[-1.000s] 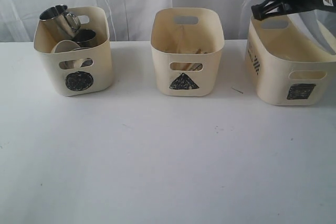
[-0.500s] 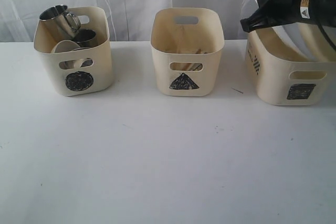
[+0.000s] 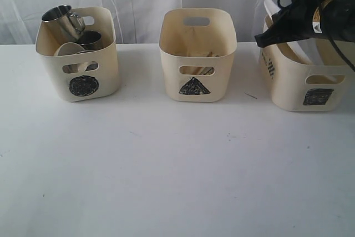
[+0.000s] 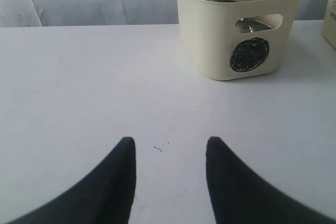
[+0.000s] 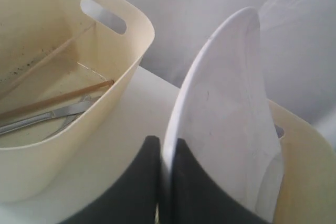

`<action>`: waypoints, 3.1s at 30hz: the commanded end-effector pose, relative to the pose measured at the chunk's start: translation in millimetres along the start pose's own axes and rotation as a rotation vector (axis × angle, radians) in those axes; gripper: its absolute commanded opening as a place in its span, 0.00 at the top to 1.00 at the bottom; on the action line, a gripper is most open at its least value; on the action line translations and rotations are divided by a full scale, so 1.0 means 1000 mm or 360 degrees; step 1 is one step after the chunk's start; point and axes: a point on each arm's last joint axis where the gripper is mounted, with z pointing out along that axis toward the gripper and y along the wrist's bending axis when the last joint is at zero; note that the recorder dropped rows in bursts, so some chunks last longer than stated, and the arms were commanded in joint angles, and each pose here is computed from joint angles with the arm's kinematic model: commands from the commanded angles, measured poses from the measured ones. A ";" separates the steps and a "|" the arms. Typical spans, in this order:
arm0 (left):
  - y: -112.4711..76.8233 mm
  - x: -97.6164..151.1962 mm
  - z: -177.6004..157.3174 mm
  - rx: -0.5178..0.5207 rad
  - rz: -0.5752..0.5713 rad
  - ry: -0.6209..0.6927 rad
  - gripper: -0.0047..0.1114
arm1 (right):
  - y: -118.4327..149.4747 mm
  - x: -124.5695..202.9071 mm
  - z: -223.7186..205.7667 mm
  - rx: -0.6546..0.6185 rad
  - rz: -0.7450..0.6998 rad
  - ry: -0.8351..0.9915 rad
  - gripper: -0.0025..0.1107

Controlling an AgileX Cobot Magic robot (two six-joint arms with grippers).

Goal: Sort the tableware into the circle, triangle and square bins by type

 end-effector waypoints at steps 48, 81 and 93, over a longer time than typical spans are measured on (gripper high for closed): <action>0.000 0.000 0.000 -0.0002 -0.0019 -0.0008 0.55 | 0.036 0.049 -0.255 0.0183 0.0697 -0.0656 0.70; 0.000 0.000 0.000 -0.0002 -0.0018 -0.0008 0.55 | 0.086 0.180 -0.266 0.0153 0.1017 -0.0485 0.70; 0.000 0.000 0.000 -0.0002 -0.0021 -0.0008 0.55 | 0.095 0.183 -0.263 0.0066 0.0575 -0.0356 0.70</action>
